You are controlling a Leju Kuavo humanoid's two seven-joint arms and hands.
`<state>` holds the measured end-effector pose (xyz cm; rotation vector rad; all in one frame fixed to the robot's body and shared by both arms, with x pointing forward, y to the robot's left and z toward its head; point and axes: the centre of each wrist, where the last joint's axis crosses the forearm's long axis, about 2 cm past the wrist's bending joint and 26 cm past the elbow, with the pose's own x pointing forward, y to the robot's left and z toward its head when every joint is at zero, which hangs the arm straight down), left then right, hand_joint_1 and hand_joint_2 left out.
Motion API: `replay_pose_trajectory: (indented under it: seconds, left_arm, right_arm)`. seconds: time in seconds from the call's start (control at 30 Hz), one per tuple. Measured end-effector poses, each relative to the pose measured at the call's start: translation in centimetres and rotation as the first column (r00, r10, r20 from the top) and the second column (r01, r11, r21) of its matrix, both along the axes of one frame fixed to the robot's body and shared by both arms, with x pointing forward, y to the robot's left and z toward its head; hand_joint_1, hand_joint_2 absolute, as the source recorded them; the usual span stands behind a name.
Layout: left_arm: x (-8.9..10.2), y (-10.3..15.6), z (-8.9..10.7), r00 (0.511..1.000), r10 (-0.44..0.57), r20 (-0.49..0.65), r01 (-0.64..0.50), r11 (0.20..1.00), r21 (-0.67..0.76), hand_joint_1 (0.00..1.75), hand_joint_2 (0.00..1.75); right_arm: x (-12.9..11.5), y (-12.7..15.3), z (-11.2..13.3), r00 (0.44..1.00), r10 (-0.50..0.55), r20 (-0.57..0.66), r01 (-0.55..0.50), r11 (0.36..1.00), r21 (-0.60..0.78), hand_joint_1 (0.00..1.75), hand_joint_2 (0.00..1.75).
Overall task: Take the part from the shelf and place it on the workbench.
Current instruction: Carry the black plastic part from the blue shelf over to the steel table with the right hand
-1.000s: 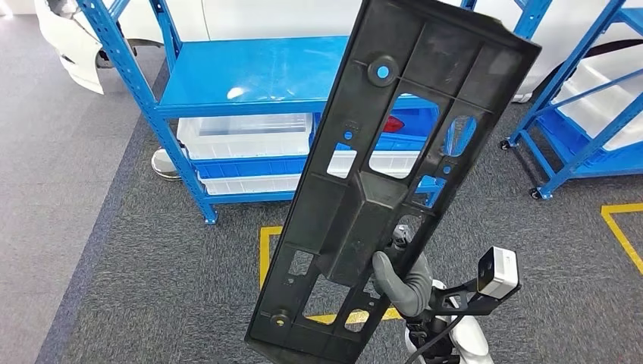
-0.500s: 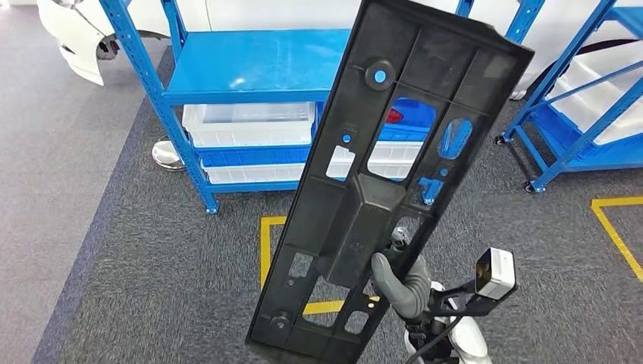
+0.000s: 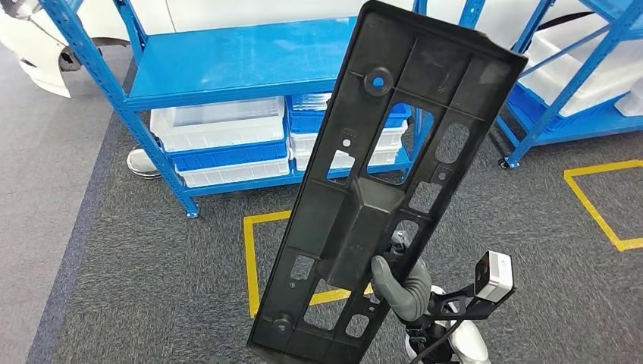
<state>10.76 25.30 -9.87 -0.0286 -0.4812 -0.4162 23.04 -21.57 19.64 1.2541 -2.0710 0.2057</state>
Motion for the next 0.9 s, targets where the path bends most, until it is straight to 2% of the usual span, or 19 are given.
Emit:
replay_pose_trajectory:
  seconds: [0.23,0.47,0.9]
  left_arm:
    - [-0.5,0.2,-0.1,1.000,0.002,-0.019,-0.002,1.000,0.017,0.00,1.75]
    - [-2.0,0.9,-0.5,0.999,0.015,-0.041,-0.013,0.998,0.060,0.00,1.75]
    - [-2.9,1.5,-0.7,0.998,0.047,-0.047,-0.042,0.993,0.108,0.00,1.75]
  right_arm:
    - [-0.5,0.0,-0.5,1.000,0.004,-0.016,-0.004,1.000,0.007,1.73,1.75]
    - [-1.3,-0.1,-1.4,0.999,0.020,-0.038,-0.019,1.000,0.022,1.73,1.75]
    - [-1.3,-0.3,-1.8,0.999,0.003,-0.054,0.000,0.999,0.044,1.73,1.75]
